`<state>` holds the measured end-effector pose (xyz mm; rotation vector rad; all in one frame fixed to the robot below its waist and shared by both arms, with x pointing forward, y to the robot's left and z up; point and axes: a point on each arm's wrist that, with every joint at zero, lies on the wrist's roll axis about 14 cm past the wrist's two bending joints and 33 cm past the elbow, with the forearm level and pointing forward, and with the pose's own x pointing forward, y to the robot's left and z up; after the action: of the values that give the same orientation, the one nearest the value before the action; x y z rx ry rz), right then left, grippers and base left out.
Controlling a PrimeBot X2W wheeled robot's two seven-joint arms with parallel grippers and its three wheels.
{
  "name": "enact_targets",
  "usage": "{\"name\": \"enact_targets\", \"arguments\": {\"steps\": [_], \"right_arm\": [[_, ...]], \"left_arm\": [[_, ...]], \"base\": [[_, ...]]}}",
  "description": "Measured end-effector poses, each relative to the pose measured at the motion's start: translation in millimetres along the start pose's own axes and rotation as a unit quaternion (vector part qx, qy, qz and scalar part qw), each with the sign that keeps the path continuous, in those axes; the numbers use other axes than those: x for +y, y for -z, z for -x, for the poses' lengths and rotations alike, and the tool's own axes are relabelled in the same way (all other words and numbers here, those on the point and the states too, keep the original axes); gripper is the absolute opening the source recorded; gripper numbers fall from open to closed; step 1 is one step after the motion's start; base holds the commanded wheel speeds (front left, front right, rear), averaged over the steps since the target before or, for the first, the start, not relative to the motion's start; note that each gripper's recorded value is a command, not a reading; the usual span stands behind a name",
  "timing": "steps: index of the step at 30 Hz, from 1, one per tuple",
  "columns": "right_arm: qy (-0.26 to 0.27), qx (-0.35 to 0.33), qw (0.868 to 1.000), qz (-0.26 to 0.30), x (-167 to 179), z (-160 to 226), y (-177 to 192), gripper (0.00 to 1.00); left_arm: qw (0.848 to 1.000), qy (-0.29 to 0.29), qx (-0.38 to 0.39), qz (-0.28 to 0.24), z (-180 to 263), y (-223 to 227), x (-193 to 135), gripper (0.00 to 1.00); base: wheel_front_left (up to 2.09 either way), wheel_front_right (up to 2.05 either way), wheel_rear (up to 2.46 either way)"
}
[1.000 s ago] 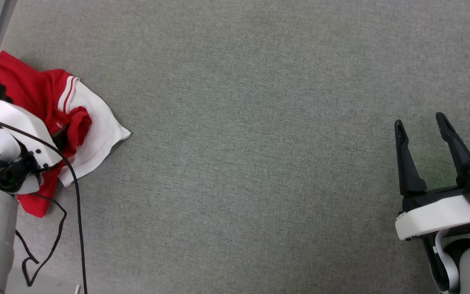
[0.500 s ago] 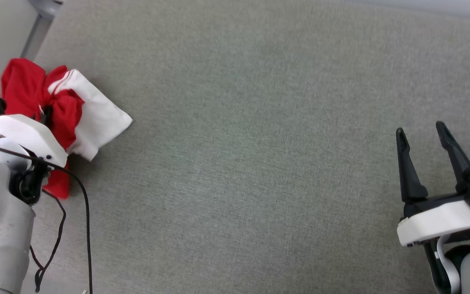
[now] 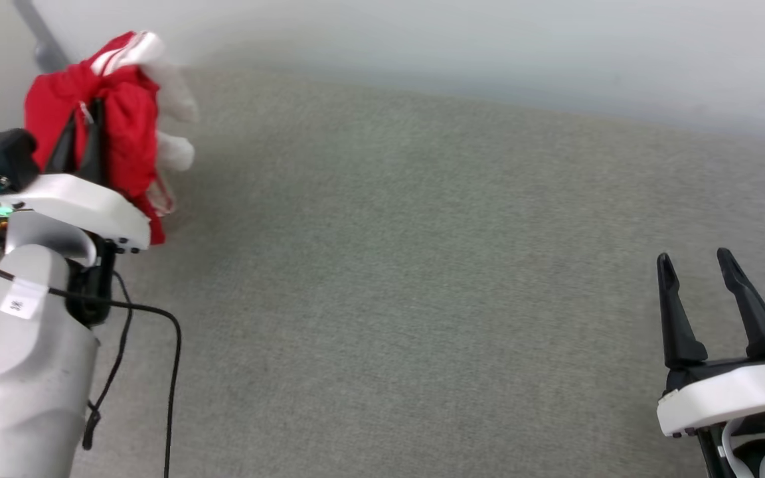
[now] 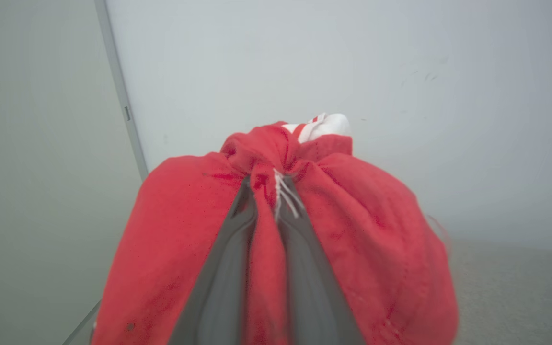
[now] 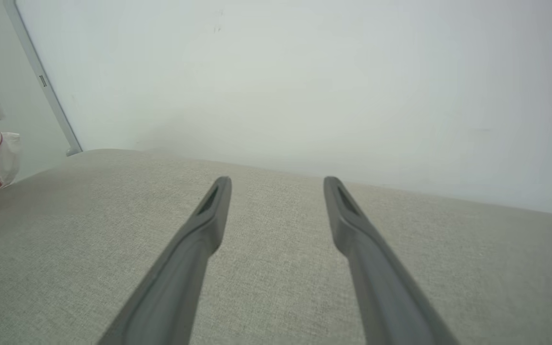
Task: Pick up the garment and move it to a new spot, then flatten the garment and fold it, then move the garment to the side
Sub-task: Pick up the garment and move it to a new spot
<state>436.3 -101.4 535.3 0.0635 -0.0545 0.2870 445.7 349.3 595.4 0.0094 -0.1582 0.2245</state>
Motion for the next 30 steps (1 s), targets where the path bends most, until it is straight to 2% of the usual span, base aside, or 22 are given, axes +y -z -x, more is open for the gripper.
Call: {"name": "enact_targets", "arguments": {"steps": [4,8,9,14,18,23,25,28,30], "right_arm": [[0.024,-0.006,1.0,0.004,-15,17,-7,1.0],[0.053,-0.009,0.999,0.008,-32,36,-12,1.0],[0.075,-0.01,0.997,0.009,-45,48,-15,1.0],[0.114,-0.011,0.993,0.01,-66,69,-18,1.0],[0.146,-0.006,0.989,0.01,-84,86,-16,1.0],[0.168,0.009,0.986,0.007,-96,96,-6,1.0],[0.173,0.013,0.985,0.006,-99,96,-1,1.0],[0.173,0.023,0.985,0.003,-100,94,7,1.0],[0.171,0.023,0.985,0.003,-100,91,8,1.0]], "left_arm": [[0.998,0.053,-0.04,0.01,-2,-19,-46,0.0],[0.989,0.129,-0.061,0.031,4,-26,-110,0.0],[0.978,0.19,-0.062,0.055,14,-27,-163,0.0],[0.951,0.291,-0.035,0.096,42,-15,-245,0.0],[0.92,0.372,0.019,0.119,76,11,-305,0.0],[0.875,0.449,0.128,0.127,132,68,-354,0.0],[0.856,0.472,0.175,0.122,157,93,-364,0.0],[0.837,0.486,0.223,0.116,180,121,-367,0.0],[0.832,0.489,0.238,0.11,187,130,-366,0.53]], "base": [[0.0,0.0,0.0],[0.0,0.0,0.0],[0.0,0.0,0.0],[0.0,0.0,0.0],[0.0,0.0,0.0],[0.0,0.0,0.0],[0.0,0.0,0.0],[0.0,0.0,0.0],[0.0,0.0,0.0]]}}
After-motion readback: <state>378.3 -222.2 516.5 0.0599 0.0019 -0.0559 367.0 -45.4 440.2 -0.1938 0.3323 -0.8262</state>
